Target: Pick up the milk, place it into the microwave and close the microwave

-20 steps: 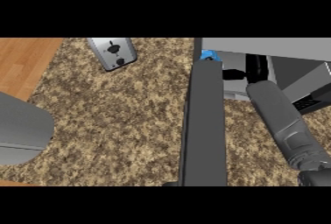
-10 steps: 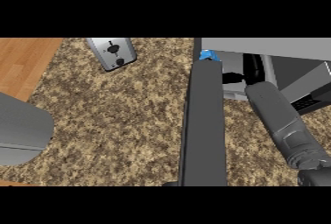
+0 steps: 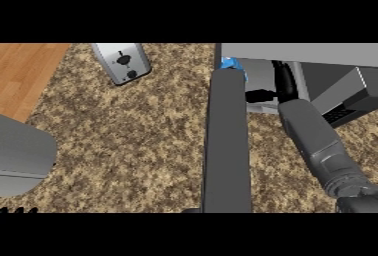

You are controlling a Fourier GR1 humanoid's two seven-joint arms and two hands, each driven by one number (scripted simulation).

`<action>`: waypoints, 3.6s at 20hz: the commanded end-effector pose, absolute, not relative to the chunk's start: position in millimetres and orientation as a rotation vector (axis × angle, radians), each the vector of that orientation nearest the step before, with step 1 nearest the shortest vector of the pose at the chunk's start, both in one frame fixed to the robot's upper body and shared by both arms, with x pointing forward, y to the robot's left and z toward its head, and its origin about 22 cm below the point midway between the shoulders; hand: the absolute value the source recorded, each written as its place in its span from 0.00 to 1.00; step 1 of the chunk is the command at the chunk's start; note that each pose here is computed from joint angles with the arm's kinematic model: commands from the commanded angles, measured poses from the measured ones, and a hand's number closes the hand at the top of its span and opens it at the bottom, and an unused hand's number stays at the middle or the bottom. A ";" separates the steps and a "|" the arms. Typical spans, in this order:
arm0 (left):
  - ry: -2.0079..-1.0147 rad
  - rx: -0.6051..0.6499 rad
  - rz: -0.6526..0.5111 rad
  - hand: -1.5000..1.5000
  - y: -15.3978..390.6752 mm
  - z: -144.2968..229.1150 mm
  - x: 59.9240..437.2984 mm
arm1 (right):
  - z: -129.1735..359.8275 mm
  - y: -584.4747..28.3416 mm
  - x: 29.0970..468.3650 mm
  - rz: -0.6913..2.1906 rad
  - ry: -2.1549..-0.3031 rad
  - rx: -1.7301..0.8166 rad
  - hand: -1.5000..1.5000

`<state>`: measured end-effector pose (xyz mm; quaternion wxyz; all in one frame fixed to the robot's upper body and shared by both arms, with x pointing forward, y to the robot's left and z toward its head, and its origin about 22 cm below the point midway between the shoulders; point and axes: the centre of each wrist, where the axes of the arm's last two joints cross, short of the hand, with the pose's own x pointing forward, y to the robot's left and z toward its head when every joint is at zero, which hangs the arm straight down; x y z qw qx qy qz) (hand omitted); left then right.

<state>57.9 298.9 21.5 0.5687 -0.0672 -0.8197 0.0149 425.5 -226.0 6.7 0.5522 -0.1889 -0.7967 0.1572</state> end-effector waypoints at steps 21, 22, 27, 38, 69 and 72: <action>-1.864 -0.300 -0.152 0.00 212.5 31.6 106.7 | -94.8 -235.2 339.2 0.232 -1.869 -0.041 0.00; -1.872 -0.304 -0.162 0.00 213.3 41.5 105.8 | -107.0 -252.5 322.6 0.259 -1.841 -0.005 0.00; -1.789 -0.301 -0.294 1.00 197.0 37.2 126.6 | -113.2 -290.8 293.3 0.248 -1.873 0.021 0.00; -1.742 -0.284 -0.488 1.00 162.7 25.9 203.3 | -87.9 -327.7 212.7 0.210 -1.911 -0.042 0.00; -1.586 -0.287 -0.747 1.00 16.8 -42.5 246.4 | 24.7 -377.0 188.5 0.299 -2.167 0.068 0.00; -1.644 -0.272 -0.649 1.00 14.3 -30.4 256.5 | 28.7 -373.3 186.3 0.332 -2.147 0.099 0.00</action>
